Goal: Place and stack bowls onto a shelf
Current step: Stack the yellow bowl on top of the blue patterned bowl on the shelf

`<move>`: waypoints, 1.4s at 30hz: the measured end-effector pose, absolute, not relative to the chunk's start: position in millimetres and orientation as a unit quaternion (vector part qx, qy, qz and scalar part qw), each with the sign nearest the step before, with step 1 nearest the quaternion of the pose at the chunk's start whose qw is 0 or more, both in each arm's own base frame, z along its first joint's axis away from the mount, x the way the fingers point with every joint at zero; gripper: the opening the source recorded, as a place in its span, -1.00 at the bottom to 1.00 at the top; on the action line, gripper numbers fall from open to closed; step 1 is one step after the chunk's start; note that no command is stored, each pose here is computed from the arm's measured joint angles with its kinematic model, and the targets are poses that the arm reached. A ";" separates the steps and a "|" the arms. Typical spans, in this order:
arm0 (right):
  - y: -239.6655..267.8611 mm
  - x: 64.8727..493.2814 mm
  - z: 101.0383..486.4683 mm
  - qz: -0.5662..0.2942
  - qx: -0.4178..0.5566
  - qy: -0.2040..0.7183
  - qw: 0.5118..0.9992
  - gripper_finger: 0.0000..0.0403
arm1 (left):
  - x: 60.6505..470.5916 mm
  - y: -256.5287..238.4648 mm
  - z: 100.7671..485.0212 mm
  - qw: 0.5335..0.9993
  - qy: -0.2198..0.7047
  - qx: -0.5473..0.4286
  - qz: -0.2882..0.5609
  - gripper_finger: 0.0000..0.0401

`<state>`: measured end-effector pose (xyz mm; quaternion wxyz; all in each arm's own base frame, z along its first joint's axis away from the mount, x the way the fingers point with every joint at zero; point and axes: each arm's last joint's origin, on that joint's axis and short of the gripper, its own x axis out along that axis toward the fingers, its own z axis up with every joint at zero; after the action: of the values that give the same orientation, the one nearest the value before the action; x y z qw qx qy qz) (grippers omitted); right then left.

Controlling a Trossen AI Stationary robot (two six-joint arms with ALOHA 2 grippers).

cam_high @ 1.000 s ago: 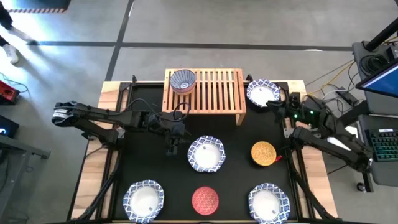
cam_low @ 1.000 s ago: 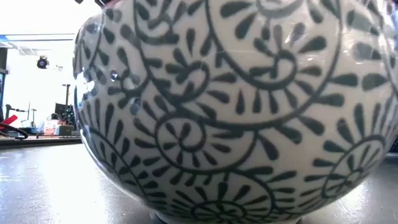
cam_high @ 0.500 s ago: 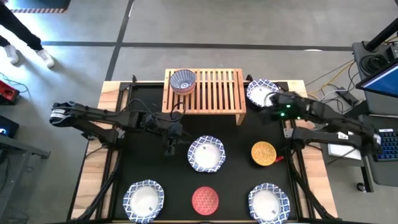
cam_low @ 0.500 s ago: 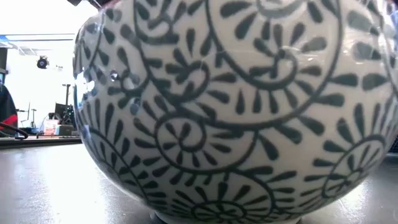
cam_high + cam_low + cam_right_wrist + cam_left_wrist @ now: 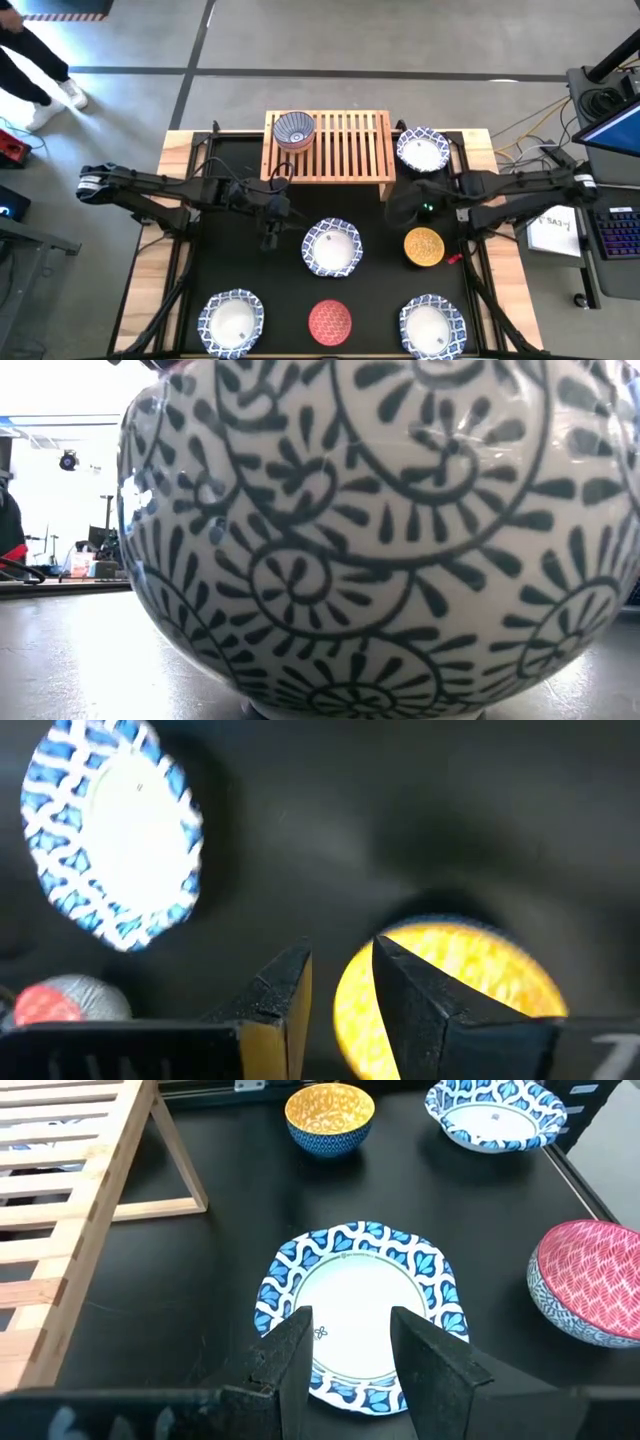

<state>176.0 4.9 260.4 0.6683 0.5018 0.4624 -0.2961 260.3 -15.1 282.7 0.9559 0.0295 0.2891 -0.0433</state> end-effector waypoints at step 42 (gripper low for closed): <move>97.4 228.5 184.4 -0.341 0.348 0.660 0.571 -0.29 | 257.1 -41.8 265.7 0.956 0.281 0.024 -0.086 -0.41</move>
<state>228.5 97.4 184.4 0.5712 0.3483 0.6602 -0.3415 257.1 -41.8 265.7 0.9555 0.0240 0.2811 -0.0861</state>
